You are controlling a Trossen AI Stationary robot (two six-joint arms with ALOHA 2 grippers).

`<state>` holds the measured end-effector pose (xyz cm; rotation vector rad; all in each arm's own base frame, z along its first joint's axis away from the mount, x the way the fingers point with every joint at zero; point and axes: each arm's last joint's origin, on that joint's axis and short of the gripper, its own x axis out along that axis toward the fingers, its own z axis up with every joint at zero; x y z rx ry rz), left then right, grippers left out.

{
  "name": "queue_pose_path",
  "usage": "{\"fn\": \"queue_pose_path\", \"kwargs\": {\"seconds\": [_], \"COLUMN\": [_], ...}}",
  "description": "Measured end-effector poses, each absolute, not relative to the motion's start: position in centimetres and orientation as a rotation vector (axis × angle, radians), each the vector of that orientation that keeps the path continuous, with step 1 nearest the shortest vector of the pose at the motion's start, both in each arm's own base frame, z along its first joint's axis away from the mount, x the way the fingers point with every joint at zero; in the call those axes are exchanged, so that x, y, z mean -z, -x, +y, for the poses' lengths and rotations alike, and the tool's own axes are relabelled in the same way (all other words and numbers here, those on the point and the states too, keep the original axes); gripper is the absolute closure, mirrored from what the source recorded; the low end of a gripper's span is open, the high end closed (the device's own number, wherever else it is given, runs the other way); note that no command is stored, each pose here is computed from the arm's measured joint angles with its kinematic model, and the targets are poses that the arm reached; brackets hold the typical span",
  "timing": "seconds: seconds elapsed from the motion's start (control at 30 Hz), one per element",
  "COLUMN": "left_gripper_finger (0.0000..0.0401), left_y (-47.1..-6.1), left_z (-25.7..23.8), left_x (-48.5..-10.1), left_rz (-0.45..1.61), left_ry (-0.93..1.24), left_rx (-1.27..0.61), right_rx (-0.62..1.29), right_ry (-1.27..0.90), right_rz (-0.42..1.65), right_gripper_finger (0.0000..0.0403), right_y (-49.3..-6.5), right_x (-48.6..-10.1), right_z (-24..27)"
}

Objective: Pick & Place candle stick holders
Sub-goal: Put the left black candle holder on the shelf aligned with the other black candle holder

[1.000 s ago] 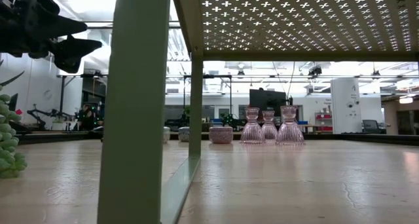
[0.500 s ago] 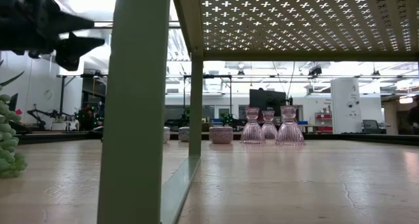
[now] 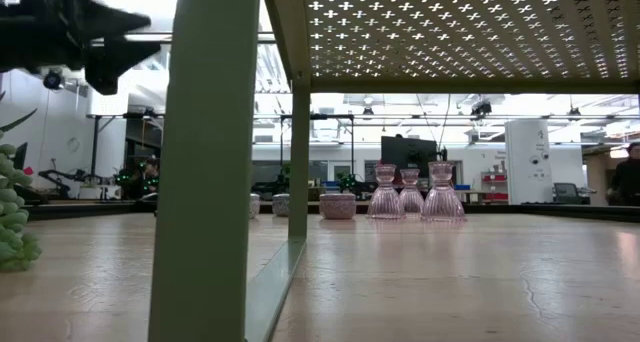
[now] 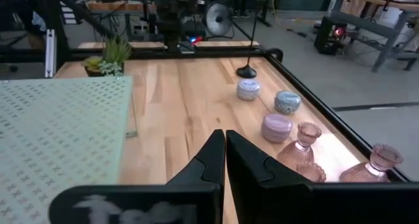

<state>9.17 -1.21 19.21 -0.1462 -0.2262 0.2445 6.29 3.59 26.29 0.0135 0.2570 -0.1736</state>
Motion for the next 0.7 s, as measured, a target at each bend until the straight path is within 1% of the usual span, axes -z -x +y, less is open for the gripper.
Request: {"fn": "queue_pose_path", "kwargs": {"seconds": [0.1,0.17,0.27,0.37,0.5,0.63,0.7], "left_gripper_finger": [0.0153,0.0153,0.0153,0.0153,0.0153,0.0153,0.0153], "left_y": [-9.0,-8.7,-8.2,-7.8,-8.3,-9.1,-9.5], "left_z": [-1.1,-0.9,-0.5,0.0,0.1,0.1,0.1], "left_x": [-19.9,-20.4,-21.2,-21.4,-20.5,-19.6,-19.2], "left_rz": [-0.298,-0.356,-0.427,-0.473,-0.453,-0.388,-0.334], "left_ry": [0.211,0.232,0.248,0.382,0.474,0.477,0.431], "left_rx": [-0.246,-0.293,-0.434,-0.589,-0.664,-0.735,-0.786], "right_rx": [0.173,0.177,0.186,0.186,0.187,0.187,0.187], "right_ry": [-0.017,-0.017,-0.016,-0.015,-0.016,-0.016,-0.016], "right_rz": [0.254,0.252,0.249,0.249,0.249,0.248,0.248], "right_gripper_finger": [0.0394,0.0394,0.0394,0.0394,0.0394,0.0394,0.0394], "right_y": [-6.2,-6.2,-6.3,-6.3,-6.3,-6.3,-6.3], "right_x": [-26.3,-26.3,-26.3,-26.3,-26.3,-26.3,-26.3], "right_z": [3.5,3.5,3.5,3.5,3.5,3.5,3.5]}}
